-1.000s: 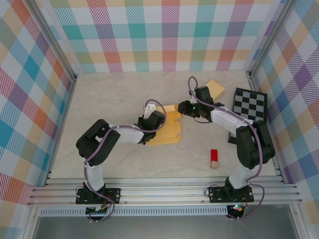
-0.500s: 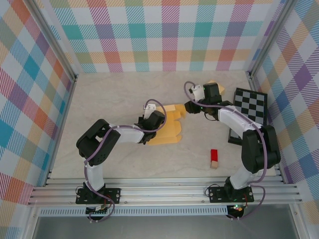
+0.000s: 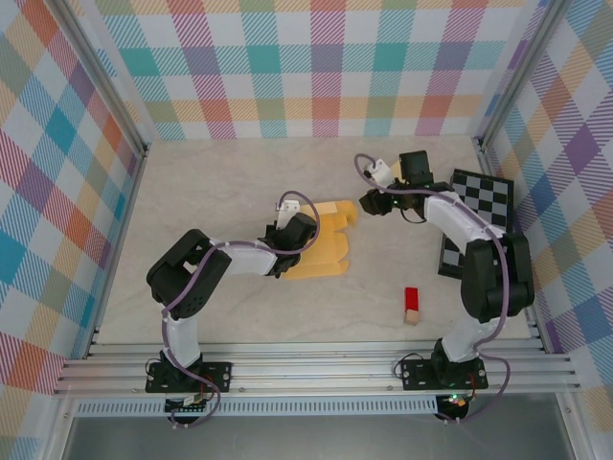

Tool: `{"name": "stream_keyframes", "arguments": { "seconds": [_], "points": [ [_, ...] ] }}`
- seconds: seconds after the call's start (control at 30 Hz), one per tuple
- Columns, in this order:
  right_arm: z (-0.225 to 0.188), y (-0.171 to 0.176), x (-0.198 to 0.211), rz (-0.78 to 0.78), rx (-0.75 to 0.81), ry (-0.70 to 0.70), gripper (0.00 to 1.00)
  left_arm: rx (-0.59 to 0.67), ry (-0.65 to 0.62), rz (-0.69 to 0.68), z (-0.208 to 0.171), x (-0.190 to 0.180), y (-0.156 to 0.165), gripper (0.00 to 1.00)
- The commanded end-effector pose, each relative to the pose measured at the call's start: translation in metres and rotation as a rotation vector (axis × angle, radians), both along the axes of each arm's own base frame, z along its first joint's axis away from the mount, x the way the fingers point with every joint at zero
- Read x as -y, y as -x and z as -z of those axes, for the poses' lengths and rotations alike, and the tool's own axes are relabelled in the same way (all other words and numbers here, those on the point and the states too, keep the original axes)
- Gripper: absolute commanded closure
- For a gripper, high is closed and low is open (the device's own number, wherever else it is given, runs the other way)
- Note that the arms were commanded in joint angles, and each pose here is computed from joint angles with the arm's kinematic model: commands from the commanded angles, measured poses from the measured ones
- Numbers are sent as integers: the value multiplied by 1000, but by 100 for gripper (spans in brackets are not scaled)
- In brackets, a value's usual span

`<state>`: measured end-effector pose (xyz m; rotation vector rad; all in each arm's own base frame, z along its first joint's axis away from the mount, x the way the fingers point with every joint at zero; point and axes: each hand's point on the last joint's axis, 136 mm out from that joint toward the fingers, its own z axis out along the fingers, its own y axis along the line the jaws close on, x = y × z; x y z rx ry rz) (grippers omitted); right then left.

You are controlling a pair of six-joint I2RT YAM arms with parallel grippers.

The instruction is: Fold the paper box

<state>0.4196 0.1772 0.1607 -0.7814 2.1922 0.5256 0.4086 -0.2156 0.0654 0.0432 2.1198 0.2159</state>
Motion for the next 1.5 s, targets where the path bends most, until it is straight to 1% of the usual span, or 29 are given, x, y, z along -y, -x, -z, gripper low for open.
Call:
{"name": "stream_keyframes", "arguments": {
  "seconds": [0.0, 0.07, 0.17, 0.2, 0.3, 0.43, 0.6, 0.67, 0.83, 1.03, 1.13, 1.27, 1.37, 1.47],
  "points": [
    [-18, 24, -16, 246, -277, -327, 69, -159, -149, 57, 41, -10, 23, 100],
    [-4, 37, -27, 294, -360, -406, 75, -163, -148, 60, 42, -9, 22, 100],
    [13, 44, -40, 338, -414, -482, 81, -162, -143, 58, 41, -9, 22, 100],
    [17, 44, -43, 350, -424, -488, 84, -166, -143, 59, 42, -9, 23, 100],
    [28, 40, -56, 360, -439, -488, 86, -166, -138, 59, 41, -9, 23, 100],
    [49, 23, -60, 404, -437, -496, 90, -168, -139, 60, 41, -9, 24, 100],
    [71, -2, -42, 503, -368, -440, 90, -172, -143, 63, 42, -10, 25, 100],
    [80, -8, -33, 542, -366, -411, 90, -174, -145, 68, 42, -10, 25, 100],
    [101, -19, -26, 589, -393, -374, 86, -176, -145, 75, 42, -8, 25, 100],
    [120, -23, -22, 658, -444, -369, 86, -177, -144, 80, 43, -7, 25, 100],
    [123, -23, -30, 639, -477, -398, 86, -179, -146, 82, 43, -7, 24, 100],
    [108, -19, -54, 565, -494, -460, 86, -181, -148, 85, 44, -6, 24, 100],
    [98, -11, -74, 526, -496, -478, 86, -181, -145, 87, 43, -5, 23, 100],
    [98, -4, -86, 515, -502, -479, 86, -184, -145, 86, 44, -5, 24, 100]
  ]
}}
